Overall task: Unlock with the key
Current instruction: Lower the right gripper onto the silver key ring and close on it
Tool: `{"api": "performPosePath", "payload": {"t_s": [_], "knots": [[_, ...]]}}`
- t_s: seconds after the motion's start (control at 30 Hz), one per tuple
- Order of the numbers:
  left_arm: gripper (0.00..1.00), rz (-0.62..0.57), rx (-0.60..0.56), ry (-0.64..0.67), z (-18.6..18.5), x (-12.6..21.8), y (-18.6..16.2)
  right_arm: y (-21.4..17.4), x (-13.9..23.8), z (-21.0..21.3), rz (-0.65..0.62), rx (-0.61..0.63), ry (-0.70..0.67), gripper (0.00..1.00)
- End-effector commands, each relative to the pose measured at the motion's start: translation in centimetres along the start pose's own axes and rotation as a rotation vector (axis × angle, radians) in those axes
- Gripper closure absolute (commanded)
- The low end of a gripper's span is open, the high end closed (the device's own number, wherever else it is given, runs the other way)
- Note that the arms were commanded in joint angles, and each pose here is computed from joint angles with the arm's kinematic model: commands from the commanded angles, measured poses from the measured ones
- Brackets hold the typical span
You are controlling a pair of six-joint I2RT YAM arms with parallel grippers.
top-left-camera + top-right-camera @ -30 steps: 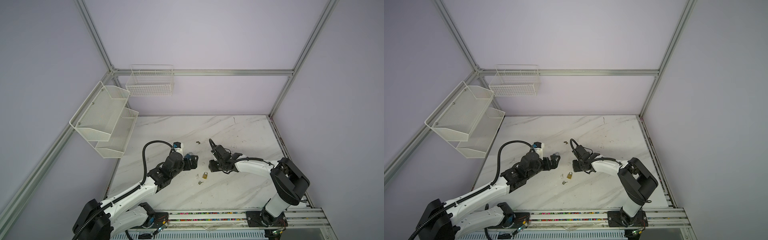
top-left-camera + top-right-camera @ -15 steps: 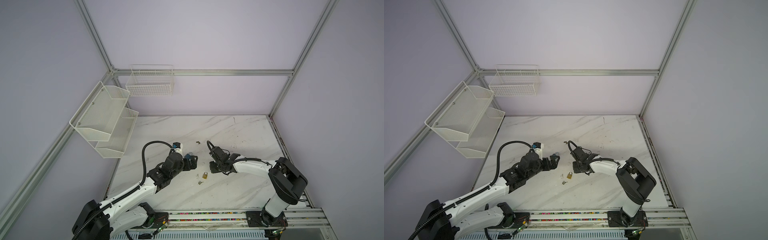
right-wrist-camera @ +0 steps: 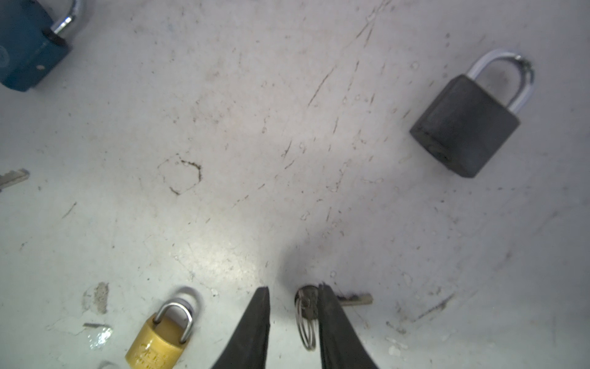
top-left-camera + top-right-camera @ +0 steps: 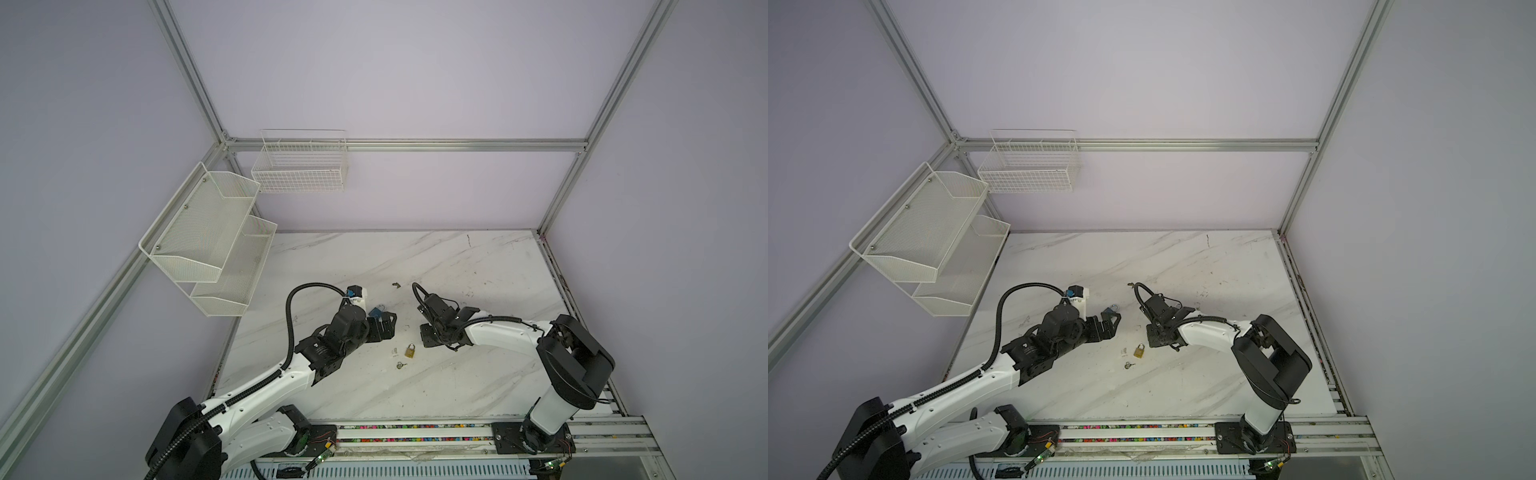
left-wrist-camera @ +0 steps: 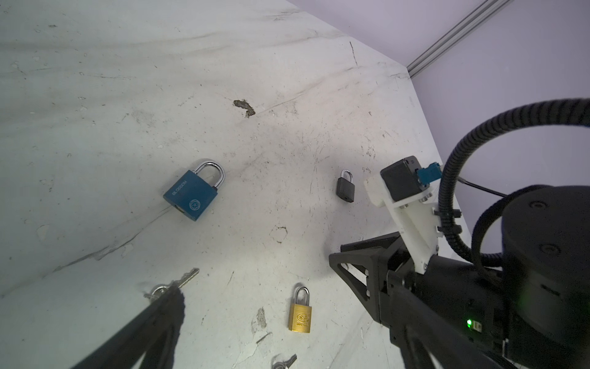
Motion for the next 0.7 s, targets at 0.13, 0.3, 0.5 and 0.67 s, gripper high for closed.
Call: {"api": "performPosePath", "payload": {"t_s": [0.13,0.3,0.5,0.67], "knots": [[0.0,-0.048,0.017,-0.106,-3.7,1.2,2.3,-1.4,-0.9,-0.4,0.051,0.021,-0.04,0.75],[0.0,-0.037,0.015,-0.111,-3.9,1.1,2.1,-1.8,-1.1,-0.7,0.058,0.027,-0.068,0.8],[0.0,-0.033,0.021,-0.111,-3.9,1.1,2.1,-1.5,-0.5,-0.9,0.037,0.025,-0.077,0.88],[0.0,-0.037,0.027,-0.126,-4.2,1.3,2.3,-1.1,0.1,-0.6,0.014,0.02,-0.045,0.94]]}}
Point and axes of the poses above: each gripper's point midway between its finger pads, its own x axis back along the fingers, its own z axis along the line the jaws close on, y = z × x, the point moved 6 cm from there along x, back along the fingers, and after that the axes turned 15 degrees about x, right-handed, at the moved point
